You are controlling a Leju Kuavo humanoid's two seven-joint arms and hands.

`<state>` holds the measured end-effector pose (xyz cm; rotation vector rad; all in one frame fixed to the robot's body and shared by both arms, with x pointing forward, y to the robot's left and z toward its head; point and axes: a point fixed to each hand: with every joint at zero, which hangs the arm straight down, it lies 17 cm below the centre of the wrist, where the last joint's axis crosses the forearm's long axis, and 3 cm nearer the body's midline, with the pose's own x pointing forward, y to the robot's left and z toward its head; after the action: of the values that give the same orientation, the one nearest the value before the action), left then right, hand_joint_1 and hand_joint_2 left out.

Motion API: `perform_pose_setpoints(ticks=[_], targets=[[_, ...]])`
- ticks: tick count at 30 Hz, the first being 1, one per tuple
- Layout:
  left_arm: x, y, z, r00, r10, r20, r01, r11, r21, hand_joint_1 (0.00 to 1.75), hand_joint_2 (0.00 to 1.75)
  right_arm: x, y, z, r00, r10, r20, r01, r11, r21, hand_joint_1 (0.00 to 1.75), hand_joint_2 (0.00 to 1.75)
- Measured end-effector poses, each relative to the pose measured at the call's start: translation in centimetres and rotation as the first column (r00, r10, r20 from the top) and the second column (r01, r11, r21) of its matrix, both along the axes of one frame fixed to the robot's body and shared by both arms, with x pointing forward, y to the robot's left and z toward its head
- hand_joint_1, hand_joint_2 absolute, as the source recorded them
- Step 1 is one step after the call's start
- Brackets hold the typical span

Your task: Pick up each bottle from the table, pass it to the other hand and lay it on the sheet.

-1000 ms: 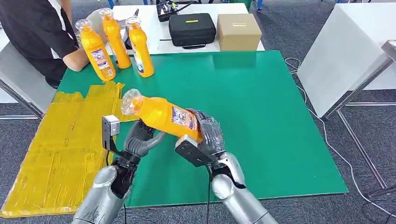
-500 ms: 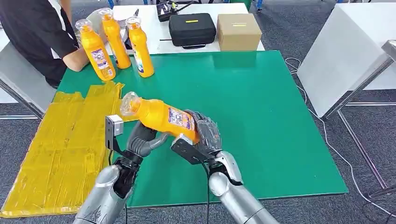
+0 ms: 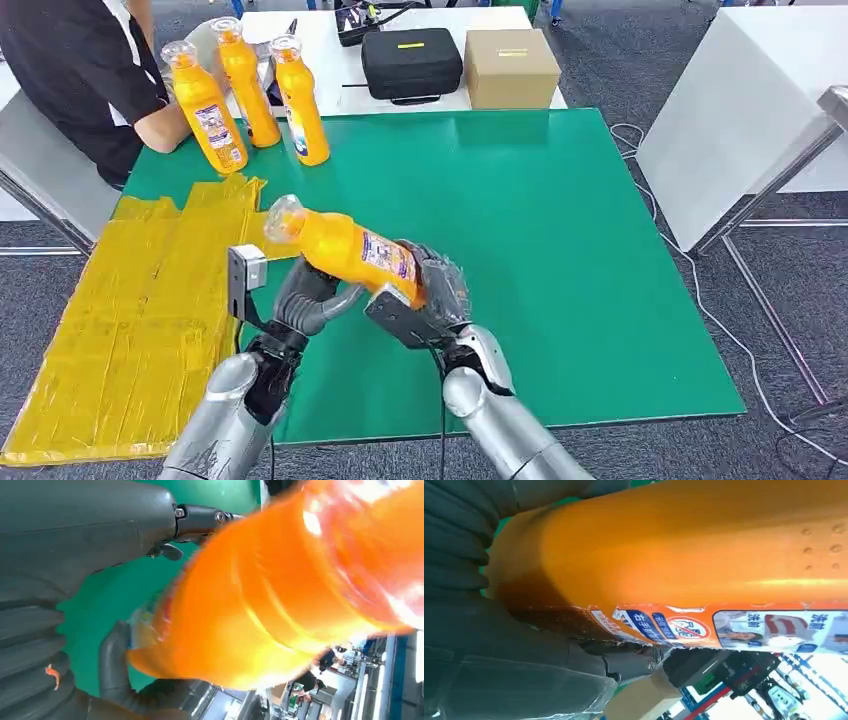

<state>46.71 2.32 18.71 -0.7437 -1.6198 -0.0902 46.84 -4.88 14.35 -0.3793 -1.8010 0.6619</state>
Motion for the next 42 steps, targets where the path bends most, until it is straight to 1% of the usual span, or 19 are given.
perform_pose_setpoints(ticks=[4, 9, 16, 21, 22, 24, 26, 27, 28, 42], targets=[[0.0, -0.1, 0.1, 1.000, -0.004, -0.009, 0.004, 1.000, -0.011, 0.00, 1.75, -0.7, 2.0, -1.0, 0.999, 0.043, -0.022, -0.044, 0.998, -0.040, 1.75, 1.75], [0.1, 0.1, 0.2, 1.000, -0.001, -0.011, 0.001, 1.000, -0.024, 0.00, 1.75, -1.5, 3.8, -1.9, 0.995, 0.086, -0.054, -0.089, 0.995, -0.055, 1.75, 1.75], [0.0, 0.1, 0.2, 1.000, -0.004, -0.008, 0.003, 1.000, -0.027, 0.00, 1.75, -2.0, 4.6, -2.7, 0.991, 0.109, -0.074, -0.114, 0.991, -0.069, 1.75, 1.75], [0.2, 0.4, 0.4, 1.000, 0.005, -0.009, -0.005, 0.999, -0.044, 0.00, 1.75, -2.2, 5.0, -2.6, 0.990, 0.126, -0.067, -0.131, 0.989, -0.075, 1.75, 1.75], [0.2, 0.5, 0.4, 1.000, 0.007, -0.008, -0.007, 0.999, -0.049, 0.09, 1.75, -2.2, 5.1, -2.6, 0.989, 0.130, -0.065, -0.134, 0.988, -0.075, 1.75, 1.75], [0.2, 0.7, 0.4, 1.000, 0.010, -0.007, -0.011, 0.999, -0.053, 1.41, 1.75, -2.2, 5.2, -2.5, 0.989, 0.134, -0.063, -0.138, 0.987, -0.076, 1.75, 1.75], [0.3, 0.8, 0.4, 1.000, 0.012, -0.007, -0.013, 0.999, -0.053, 1.69, 1.75, -2.2, 5.3, -2.4, 0.989, 0.137, -0.063, -0.142, 0.987, -0.076, 1.75, 1.75], [0.3, 0.9, 0.4, 1.000, 0.015, -0.006, -0.015, 0.998, -0.054, 1.75, 1.75, -2.1, 5.4, -2.3, 0.988, 0.139, -0.063, -0.144, 0.987, -0.075, 1.75, 1.75], [0.3, 1.0, 0.5, 1.000, 0.017, -0.005, -0.017, 0.998, -0.055, 1.73, 1.75, -2.1, 5.4, -2.2, 0.988, 0.141, -0.062, -0.145, 0.987, -0.075, 1.75, 1.75], [0.5, 2.1, 0.4, 0.999, 0.047, -0.006, -0.047, 0.996, -0.069, 1.75, 1.75, -2.6, 5.6, -1.8, 0.987, 0.151, -0.055, -0.154, 0.986, -0.056, 1.75, 1.75]])
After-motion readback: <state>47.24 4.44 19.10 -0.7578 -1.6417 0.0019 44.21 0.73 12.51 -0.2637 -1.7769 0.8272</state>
